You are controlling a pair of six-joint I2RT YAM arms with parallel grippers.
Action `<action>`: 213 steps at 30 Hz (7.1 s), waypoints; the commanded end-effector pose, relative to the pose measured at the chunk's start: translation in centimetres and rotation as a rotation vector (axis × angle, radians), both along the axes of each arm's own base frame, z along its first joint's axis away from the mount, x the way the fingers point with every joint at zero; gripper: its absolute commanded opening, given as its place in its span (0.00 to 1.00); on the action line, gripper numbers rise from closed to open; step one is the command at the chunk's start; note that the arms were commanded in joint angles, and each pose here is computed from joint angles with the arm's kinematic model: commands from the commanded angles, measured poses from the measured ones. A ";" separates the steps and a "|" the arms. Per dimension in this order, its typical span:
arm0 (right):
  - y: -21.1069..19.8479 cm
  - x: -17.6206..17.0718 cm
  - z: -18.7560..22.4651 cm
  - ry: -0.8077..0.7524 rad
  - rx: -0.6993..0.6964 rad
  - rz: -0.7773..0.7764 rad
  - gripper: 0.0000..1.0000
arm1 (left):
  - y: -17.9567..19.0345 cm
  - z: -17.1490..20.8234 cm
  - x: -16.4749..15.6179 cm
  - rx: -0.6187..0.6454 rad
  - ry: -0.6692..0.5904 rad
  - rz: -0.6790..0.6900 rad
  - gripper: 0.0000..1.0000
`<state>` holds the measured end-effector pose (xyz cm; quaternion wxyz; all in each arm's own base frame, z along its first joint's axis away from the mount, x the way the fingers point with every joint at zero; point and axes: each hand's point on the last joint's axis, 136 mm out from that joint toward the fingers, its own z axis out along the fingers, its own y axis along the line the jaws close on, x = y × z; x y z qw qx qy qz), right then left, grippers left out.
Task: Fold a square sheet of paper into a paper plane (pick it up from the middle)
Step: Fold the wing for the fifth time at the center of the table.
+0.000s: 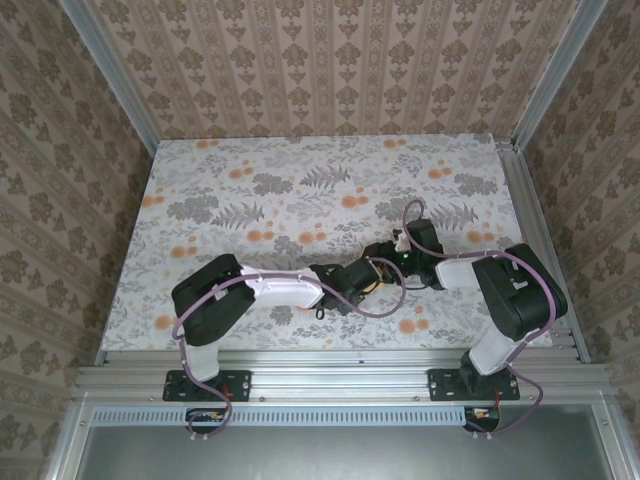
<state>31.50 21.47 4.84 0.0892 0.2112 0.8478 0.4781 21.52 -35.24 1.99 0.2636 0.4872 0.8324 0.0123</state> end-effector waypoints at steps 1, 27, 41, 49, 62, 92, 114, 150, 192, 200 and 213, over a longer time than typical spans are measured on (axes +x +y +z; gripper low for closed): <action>0.1 -1.2 0.7 0.026 0.023 0.045 0.48 | 0.6 -1.7 -0.6 0.121 -0.014 -0.077 0.08; -1.2 -4.6 -0.9 0.121 -0.048 0.117 0.18 | -0.1 -2.2 -1.2 0.200 -0.080 -0.183 0.10; -1.6 -5.5 -1.7 0.127 -0.058 0.118 0.02 | -0.6 -1.4 -1.6 0.153 -0.058 -0.185 0.22; -2.1 -6.4 -2.4 0.118 -0.093 0.129 0.00 | -0.4 1.1 -1.9 0.017 0.009 -0.137 0.38; -2.4 -7.1 -2.8 0.105 -0.107 0.139 0.00 | -0.1 2.6 -3.5 -0.118 0.140 -0.111 0.49; -2.7 -7.2 -2.5 0.081 -0.113 0.145 0.00 | -1.2 0.8 -4.6 -0.230 0.268 -0.026 0.54; -2.8 -7.5 -1.4 0.066 -0.125 0.165 0.00 | 0.5 -2.9 -5.0 -0.084 0.303 0.013 0.56; -5.3 -11.3 -2.5 0.107 -0.269 0.189 0.00 | 2.4 -5.2 -4.8 0.050 0.269 0.017 0.54; -6.5 -13.8 -4.7 0.118 -0.447 0.267 0.00 | -1.8 5.1 -4.7 -0.354 0.339 -0.030 0.55; -6.9 -14.1 -5.2 0.124 -0.460 0.265 0.00 | -3.4 3.4 -5.4 -0.369 0.429 -0.037 0.50; -7.4 -14.3 -5.5 0.134 -0.482 0.262 0.00 | -4.3 1.3 -7.6 -0.321 0.517 -0.099 0.43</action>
